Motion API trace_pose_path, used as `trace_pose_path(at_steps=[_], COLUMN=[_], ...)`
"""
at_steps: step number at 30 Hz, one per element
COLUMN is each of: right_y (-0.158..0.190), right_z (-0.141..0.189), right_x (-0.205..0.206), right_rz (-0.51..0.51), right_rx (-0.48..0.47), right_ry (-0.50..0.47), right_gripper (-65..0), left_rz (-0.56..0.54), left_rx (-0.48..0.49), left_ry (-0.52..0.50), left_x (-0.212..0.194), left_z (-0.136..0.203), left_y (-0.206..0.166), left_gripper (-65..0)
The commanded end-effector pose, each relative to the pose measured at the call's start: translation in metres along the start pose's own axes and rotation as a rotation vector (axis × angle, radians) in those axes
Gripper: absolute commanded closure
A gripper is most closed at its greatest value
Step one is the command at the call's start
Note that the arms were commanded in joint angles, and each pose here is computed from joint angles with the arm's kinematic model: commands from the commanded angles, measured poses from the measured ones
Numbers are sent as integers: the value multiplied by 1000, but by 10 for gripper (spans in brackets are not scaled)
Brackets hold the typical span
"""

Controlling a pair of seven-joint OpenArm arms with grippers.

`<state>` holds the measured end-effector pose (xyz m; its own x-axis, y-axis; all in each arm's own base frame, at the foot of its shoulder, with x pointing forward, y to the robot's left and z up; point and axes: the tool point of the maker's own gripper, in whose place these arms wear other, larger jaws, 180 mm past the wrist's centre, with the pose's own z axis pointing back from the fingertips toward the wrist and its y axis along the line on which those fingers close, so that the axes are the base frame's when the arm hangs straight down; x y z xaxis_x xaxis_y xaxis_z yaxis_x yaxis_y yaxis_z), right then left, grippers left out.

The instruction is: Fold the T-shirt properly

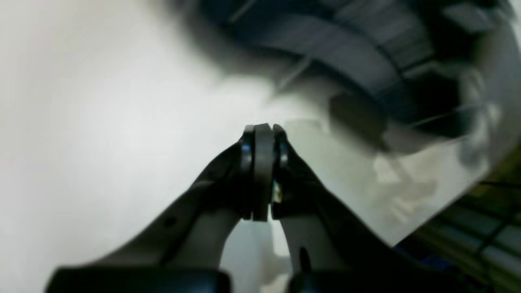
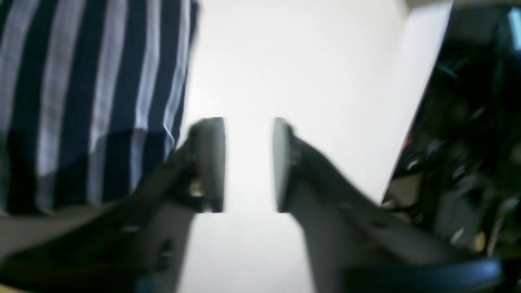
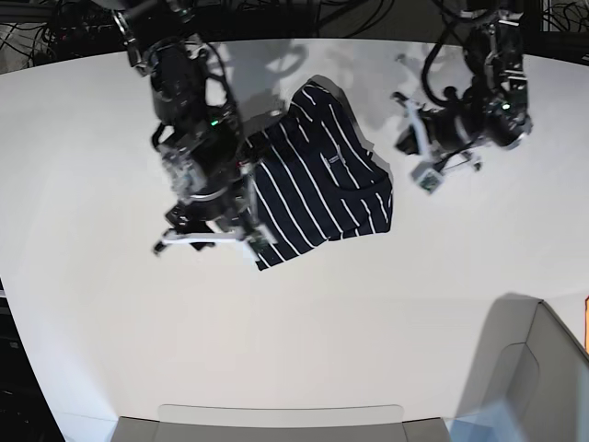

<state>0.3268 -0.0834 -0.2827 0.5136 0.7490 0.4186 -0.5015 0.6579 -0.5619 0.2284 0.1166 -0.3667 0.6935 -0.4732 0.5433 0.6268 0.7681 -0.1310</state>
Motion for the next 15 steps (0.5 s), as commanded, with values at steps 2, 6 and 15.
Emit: trace_pose_path(at_steps=[2, 6, 15], right_y=[-13, -30, -19], right_z=[-1, -15, -52], right_x=[3, -26, -59], right_rz=[-49, -133, -204], right_rx=[-3, 20, 162], right_ry=[-26, 40, 96], right_gripper=[-53, 0, 0], left_rz=[-55, 30, 82], left_rx=[-22, -97, -224], left_ry=[-75, -140, -171], left_x=[23, 48, 76], left_z=[0, -17, -38], left_y=[-11, -47, -123], left_gripper=[0, 0, 0])
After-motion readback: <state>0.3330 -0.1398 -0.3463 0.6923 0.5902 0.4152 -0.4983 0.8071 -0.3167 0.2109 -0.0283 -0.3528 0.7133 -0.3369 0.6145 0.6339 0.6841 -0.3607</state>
